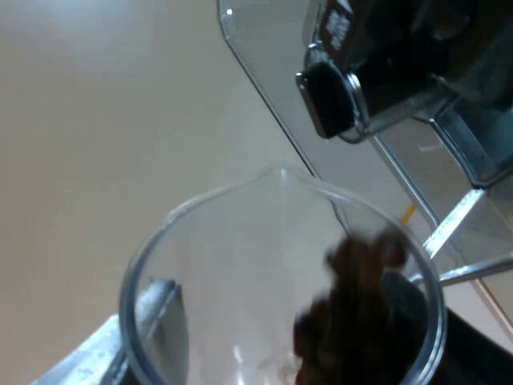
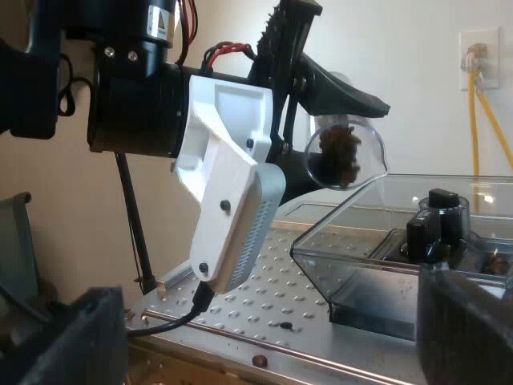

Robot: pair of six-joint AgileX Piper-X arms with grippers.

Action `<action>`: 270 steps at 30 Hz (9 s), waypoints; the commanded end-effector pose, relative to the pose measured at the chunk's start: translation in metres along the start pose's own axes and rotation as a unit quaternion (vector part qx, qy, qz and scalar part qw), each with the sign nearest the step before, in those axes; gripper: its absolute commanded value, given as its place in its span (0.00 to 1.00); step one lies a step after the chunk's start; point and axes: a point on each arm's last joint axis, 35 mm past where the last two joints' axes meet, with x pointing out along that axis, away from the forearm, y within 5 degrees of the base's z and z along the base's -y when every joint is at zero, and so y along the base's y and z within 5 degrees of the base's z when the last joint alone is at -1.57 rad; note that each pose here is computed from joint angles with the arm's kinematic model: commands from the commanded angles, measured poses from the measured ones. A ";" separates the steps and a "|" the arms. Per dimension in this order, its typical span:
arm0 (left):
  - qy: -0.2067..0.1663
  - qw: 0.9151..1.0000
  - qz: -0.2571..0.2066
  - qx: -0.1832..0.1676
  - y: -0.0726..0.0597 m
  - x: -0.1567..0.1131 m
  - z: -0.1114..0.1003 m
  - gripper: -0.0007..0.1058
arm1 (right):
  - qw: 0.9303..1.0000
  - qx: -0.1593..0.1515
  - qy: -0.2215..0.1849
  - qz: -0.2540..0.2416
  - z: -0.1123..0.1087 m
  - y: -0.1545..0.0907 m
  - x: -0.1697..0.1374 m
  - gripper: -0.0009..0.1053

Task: Pour the beans into the coffee machine

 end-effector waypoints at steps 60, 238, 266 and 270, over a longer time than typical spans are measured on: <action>-0.039 0.807 -0.027 -0.588 0.041 -0.152 0.014 0.35 | 0.990 -0.109 -0.021 0.091 0.003 0.006 -0.003 0.75; 0.101 0.534 0.057 -0.837 -0.310 -0.199 0.020 0.64 | 0.957 -0.064 0.187 0.210 -0.108 0.085 0.030 0.75; 0.044 0.580 0.241 -0.777 -0.204 -0.271 0.017 0.64 | 0.991 -0.006 0.124 -0.048 -0.062 -0.056 -0.012 0.75; 0.046 0.579 0.239 -0.778 -0.196 -0.277 0.017 0.64 | 0.984 -0.027 0.135 -0.116 -0.057 -0.071 -0.036 0.75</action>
